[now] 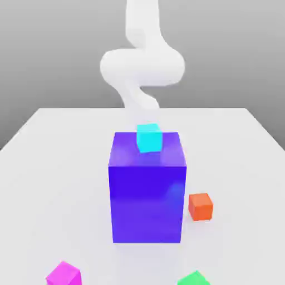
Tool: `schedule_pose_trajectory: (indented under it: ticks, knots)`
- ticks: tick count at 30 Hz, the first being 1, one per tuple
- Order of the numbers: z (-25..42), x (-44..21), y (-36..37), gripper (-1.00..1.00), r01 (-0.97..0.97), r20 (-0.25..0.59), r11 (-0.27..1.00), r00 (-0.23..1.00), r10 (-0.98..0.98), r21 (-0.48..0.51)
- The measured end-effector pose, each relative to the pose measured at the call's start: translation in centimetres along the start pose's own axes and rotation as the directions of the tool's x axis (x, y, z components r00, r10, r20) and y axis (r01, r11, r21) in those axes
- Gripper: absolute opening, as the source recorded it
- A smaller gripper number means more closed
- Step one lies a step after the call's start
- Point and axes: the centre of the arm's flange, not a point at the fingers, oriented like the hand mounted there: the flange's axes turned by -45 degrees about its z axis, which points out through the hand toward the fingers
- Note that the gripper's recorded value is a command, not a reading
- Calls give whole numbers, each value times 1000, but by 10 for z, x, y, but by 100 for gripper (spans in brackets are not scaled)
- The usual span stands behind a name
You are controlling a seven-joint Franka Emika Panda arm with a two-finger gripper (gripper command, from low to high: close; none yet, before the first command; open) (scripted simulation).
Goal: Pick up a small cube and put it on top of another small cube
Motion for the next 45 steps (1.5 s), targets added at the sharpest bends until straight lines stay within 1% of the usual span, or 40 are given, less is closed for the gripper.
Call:
schedule_pose_trajectory:
  ticks: [4,9,14,19,28,33,34,40,45]
  knots:
    - [74,0,18,0,-60,103,998,993,61,-15]
    - [161,-15,44,0,-131,223,990,965,139,-49]
    - [245,-46,71,0,-197,333,975,917,219,-99]
    - [321,-93,104,0,-258,430,951,849,306,-168]
    - [433,-211,151,0,-317,571,897,693,440,-307]
    - [485,-264,159,0,-320,586,889,669,457,-328]
    - [491,-270,159,-100,-320,586,889,669,458,-328]
    - [494,-273,159,-100,-320,586,889,669,457,-328]
    - [455,-237,157,-100,-320,586,889,669,457,-328]
